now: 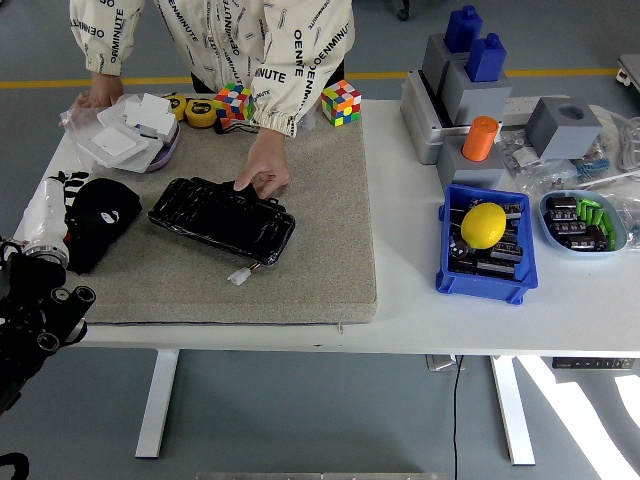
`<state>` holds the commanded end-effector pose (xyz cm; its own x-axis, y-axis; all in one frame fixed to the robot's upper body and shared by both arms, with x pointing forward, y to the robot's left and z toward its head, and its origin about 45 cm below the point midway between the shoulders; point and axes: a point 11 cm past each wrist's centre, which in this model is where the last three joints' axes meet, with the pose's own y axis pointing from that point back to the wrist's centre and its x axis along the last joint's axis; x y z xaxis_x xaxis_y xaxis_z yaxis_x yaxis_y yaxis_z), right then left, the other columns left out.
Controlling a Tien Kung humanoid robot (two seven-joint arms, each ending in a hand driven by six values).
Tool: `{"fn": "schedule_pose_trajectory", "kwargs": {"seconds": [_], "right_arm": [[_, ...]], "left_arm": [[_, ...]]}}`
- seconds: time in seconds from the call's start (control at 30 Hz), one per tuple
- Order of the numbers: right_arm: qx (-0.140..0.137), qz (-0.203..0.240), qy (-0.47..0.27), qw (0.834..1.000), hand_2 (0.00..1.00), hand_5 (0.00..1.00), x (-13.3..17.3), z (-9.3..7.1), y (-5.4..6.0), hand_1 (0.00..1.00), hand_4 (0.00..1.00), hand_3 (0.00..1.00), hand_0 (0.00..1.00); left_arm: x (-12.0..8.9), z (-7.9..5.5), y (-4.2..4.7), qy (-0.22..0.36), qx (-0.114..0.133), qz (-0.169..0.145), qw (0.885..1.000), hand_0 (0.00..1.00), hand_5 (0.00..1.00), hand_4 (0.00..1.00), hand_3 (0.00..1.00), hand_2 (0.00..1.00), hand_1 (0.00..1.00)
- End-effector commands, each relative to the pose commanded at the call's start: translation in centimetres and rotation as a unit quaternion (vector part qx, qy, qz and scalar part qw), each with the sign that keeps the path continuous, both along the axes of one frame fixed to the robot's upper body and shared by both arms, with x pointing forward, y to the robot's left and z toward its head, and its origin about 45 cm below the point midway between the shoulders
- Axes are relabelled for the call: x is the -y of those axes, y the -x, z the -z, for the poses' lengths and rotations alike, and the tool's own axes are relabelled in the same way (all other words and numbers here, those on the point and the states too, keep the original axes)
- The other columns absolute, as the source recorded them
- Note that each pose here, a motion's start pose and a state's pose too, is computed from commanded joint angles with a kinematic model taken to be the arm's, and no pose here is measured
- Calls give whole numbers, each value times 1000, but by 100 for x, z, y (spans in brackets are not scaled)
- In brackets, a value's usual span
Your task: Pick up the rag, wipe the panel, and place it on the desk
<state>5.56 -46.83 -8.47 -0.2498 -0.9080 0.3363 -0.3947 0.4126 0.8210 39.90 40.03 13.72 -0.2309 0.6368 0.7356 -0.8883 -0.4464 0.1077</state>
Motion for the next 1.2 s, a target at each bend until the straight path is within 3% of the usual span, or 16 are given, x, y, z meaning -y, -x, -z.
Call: {"fn": "schedule_pose_trajectory", "kwargs": {"seconds": [0.03,0.2,0.23,0.33,0.4,0.43,0.47,0.73,1.0,1.2], "right_arm": [[0,0,0,1000,487,338,0,0,-2,552,879,520,533],[1,1,0,1000,487,338,-4,2,-2,552,879,520,533],[0,1,0,1000,487,338,-5,3,0,552,879,520,531],[-2,2,0,1000,487,338,-4,7,12,552,879,520,531],[-4,2,1,1000,487,338,0,8,16,552,879,520,531],[-5,2,0,1000,487,339,-1,9,15,552,880,521,533],[-5,1,0,1000,487,339,-5,11,13,552,880,521,533],[-9,-1,-1,1000,487,339,-18,23,14,552,880,521,536],[-16,4,6,1000,487,341,35,15,44,553,882,520,536],[-13,-2,10,1000,488,342,65,-8,-20,553,883,521,539]], "left_arm": [[4,-21,3,7,5,0,1000,501,205,998,819,812,728],[16,-140,39,38,37,1,999,501,205,998,819,812,728],[18,-165,52,46,46,1,998,444,233,998,777,740,663],[29,-274,88,78,87,3,993,444,233,998,777,740,663],[44,-325,128,108,118,3,987,444,233,998,777,740,663],[47,-350,158,128,136,2,982,460,269,998,726,673,638],[40,-369,182,143,152,0,978,460,269,998,726,673,638],[-27,-433,379,218,229,-7,949,493,260,989,713,668,640],[-68,-484,423,235,243,-15,941,500,267,983,699,665,642],[-77,-513,413,240,244,-13,940,505,261,981,694,666,645]]}}
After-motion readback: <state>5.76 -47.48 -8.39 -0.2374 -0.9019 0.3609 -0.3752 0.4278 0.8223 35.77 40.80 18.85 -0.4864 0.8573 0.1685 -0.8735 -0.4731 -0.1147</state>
